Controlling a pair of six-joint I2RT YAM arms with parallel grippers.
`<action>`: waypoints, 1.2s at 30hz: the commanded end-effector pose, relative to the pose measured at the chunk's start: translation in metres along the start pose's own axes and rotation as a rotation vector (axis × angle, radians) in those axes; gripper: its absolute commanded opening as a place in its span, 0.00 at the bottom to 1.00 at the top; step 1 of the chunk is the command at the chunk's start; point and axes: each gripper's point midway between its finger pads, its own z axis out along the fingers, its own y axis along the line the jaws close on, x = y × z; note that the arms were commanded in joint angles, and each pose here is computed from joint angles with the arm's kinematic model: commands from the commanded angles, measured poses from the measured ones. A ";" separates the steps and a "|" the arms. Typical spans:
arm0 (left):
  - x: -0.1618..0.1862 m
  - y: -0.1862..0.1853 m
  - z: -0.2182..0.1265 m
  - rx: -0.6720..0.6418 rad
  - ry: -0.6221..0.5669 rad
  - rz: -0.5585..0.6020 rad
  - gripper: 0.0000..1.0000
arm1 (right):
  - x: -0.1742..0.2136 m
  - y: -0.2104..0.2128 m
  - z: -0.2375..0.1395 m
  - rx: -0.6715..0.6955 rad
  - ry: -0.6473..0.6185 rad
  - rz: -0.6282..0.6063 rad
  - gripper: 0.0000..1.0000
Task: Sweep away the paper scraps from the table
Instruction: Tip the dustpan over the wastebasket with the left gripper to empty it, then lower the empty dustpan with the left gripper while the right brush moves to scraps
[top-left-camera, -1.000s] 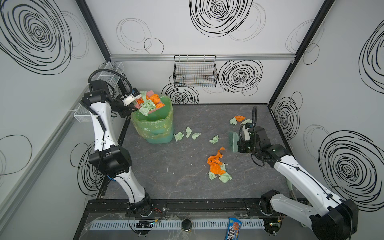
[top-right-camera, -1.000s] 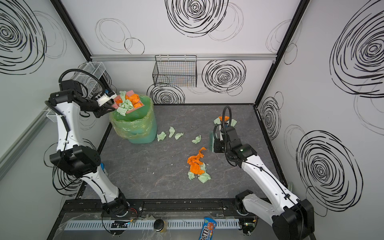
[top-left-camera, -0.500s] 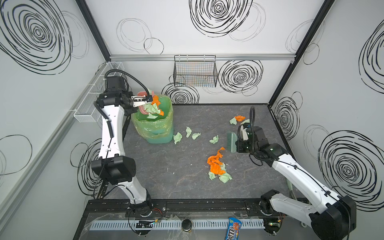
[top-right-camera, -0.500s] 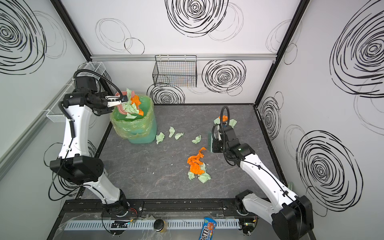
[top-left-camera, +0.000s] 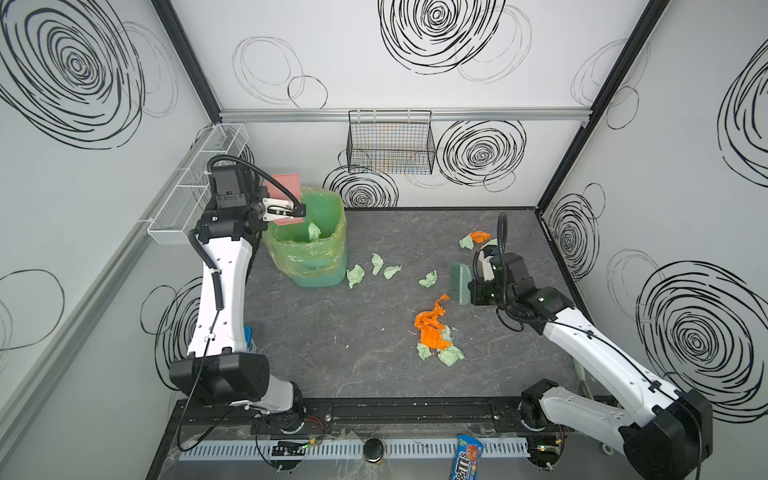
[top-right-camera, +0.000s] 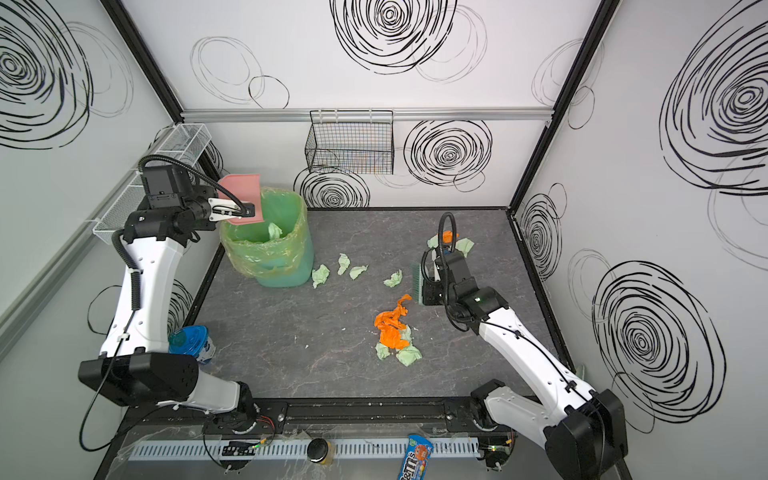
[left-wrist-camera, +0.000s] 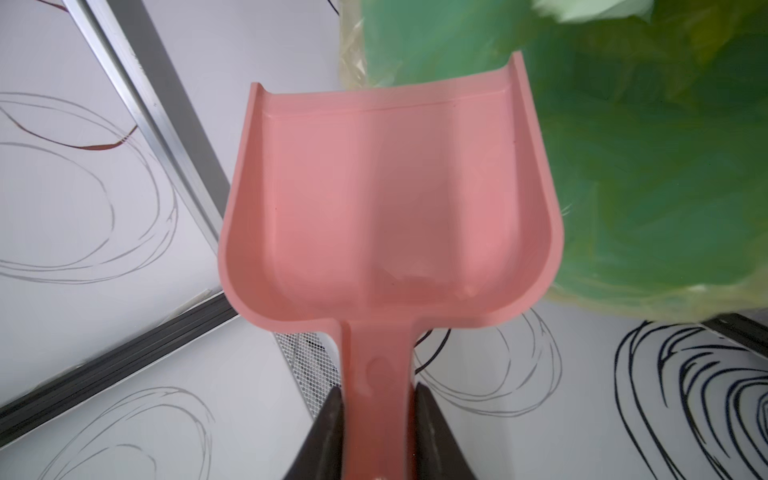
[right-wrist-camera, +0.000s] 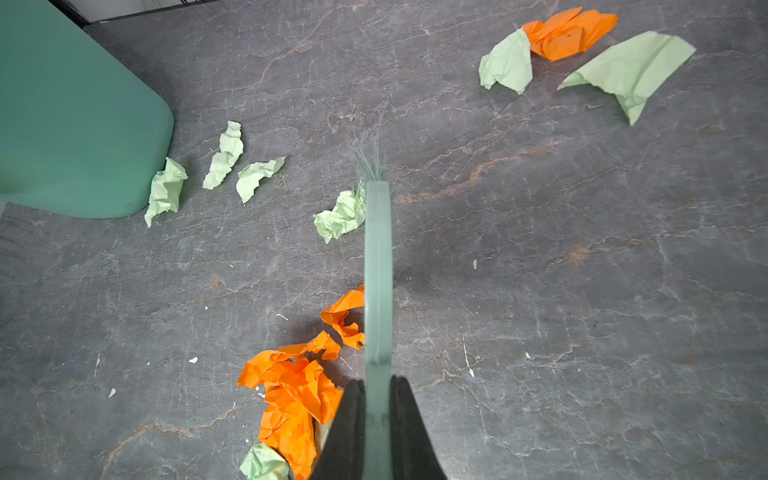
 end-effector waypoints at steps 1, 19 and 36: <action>0.016 0.044 -0.031 -0.173 0.013 -0.023 0.00 | -0.020 0.015 -0.003 -0.039 -0.055 0.012 0.00; -0.060 -0.074 -0.144 0.074 -0.541 -0.526 0.00 | -0.111 0.229 0.084 -0.664 -0.016 0.156 0.00; -0.101 -0.196 -0.121 0.289 -0.585 -0.620 0.00 | -0.069 0.214 0.233 -0.589 0.221 0.373 0.00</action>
